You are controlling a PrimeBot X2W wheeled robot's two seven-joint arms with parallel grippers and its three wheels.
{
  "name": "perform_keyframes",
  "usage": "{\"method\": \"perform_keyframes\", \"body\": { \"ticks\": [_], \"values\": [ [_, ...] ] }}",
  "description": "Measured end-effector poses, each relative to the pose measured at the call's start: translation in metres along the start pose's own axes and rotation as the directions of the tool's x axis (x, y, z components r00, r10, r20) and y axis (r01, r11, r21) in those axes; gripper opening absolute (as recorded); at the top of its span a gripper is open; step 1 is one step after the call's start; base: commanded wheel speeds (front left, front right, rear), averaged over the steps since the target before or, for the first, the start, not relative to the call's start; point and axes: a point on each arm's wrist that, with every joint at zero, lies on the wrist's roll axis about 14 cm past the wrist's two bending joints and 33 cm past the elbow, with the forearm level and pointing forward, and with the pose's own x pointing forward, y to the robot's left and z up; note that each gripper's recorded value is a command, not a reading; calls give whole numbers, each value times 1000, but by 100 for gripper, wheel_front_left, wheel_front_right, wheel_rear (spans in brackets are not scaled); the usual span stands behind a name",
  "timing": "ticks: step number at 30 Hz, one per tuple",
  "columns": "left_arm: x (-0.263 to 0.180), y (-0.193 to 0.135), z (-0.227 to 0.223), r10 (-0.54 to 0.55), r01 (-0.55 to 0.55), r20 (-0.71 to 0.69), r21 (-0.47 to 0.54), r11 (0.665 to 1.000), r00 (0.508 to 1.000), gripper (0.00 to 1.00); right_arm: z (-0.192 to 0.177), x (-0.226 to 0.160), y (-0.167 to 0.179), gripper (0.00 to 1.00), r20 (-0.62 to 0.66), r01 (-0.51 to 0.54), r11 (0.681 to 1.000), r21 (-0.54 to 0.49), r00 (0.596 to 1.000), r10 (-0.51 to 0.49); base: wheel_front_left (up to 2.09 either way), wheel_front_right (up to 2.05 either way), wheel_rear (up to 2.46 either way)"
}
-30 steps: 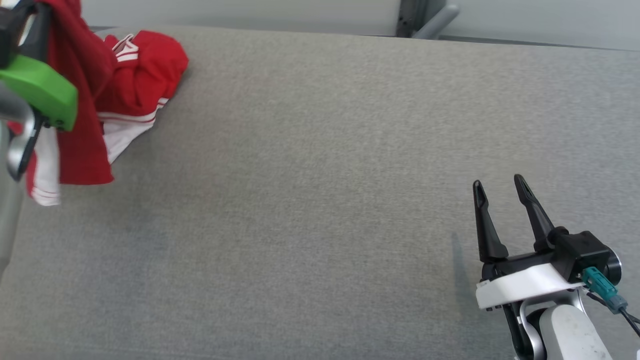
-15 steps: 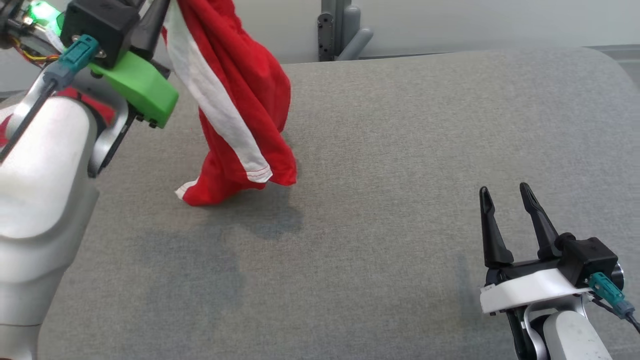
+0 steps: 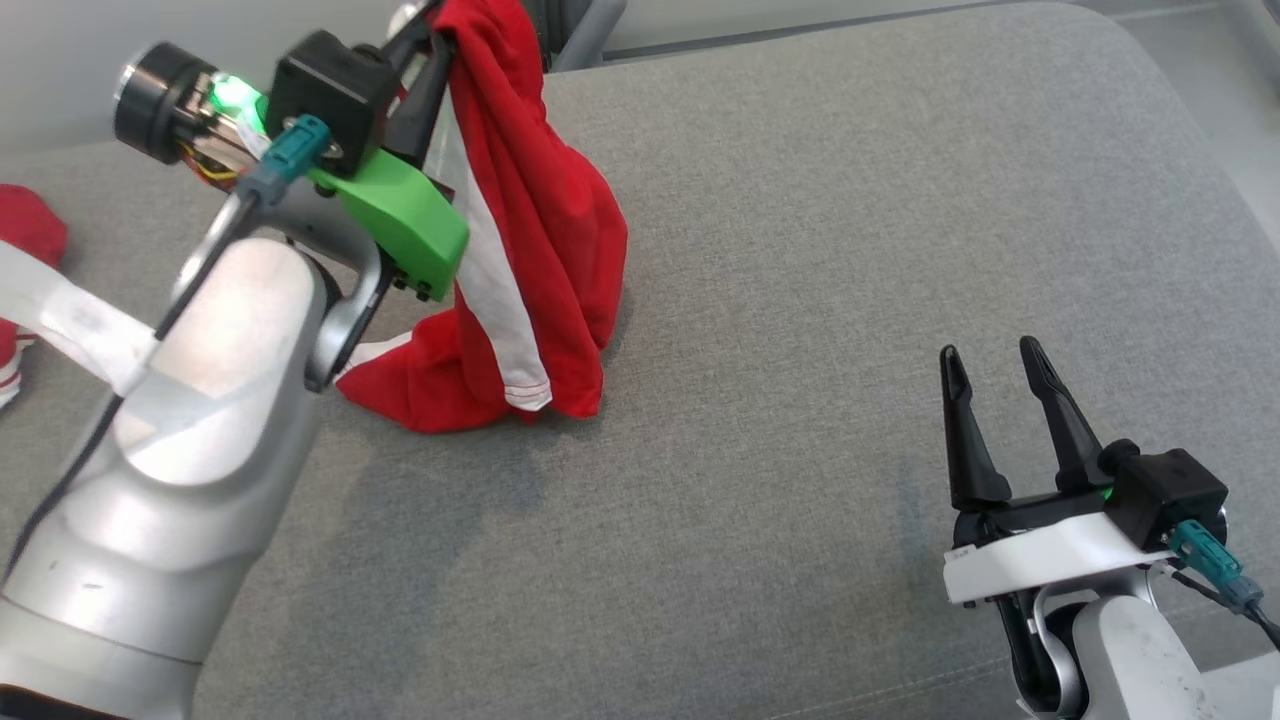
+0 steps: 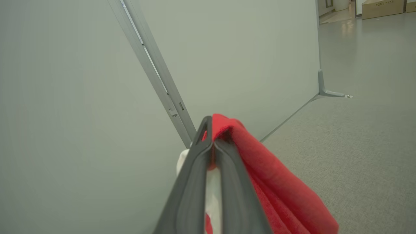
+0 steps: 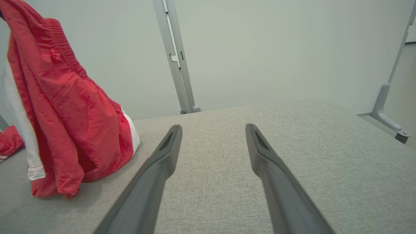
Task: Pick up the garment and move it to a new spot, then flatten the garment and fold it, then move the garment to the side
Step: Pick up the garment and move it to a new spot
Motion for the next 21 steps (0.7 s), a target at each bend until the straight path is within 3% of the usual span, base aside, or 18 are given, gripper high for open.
{"method": "perform_keyframes", "body": {
  "ticks": [4, 12, 13, 14, 15, 16, 17, 21],
  "values": [
    [11, -38, -53, -55, 46, -81, -110, 993, 995, 0, -7, 2, -7, 100, -22, 20, 1000, -4, 1000, -20, 0, 0, 0],
    [23, -99, -111, -153, 110, -166, -242, 964, 974, 0, -14, -2, -23, 100, -48, 67, 998, -22, 997, -68, 0, 0, 0],
    [24, -106, -118, -165, 117, -176, -253, 960, 971, 8, -15, -3, -26, 100, -53, 74, 997, -25, 996, -75, 0, 0, 0],
    [24, -112, -122, -176, 126, -180, -263, 957, 968, 31, -16, -5, -28, 100, -58, 81, 996, -28, 995, -83, 0, 0, 0],
    [25, -119, -126, -190, 136, -184, -271, 953, 965, 44, -17, -6, -30, 100, -62, 87, 996, -31, 994, -89, 0, 0, 0],
    [25, -126, -128, -206, 149, -183, -280, 948, 961, 87, -18, -7, -32, 100, -66, 93, 995, -33, 993, -95, 0, 0, 0],
    [27, -138, -131, -233, 173, -177, -297, 939, 956, 100, -21, -8, -35, 100, -74, 101, 994, -37, 992, -104, 0, 0, 0],
    [26, -146, -129, -254, 194, -168, -307, 932, 953, 100, -24, -8, -35, 100, -82, 101, 994, -35, 991, -104, 0, 0, 0]
  ]
}}
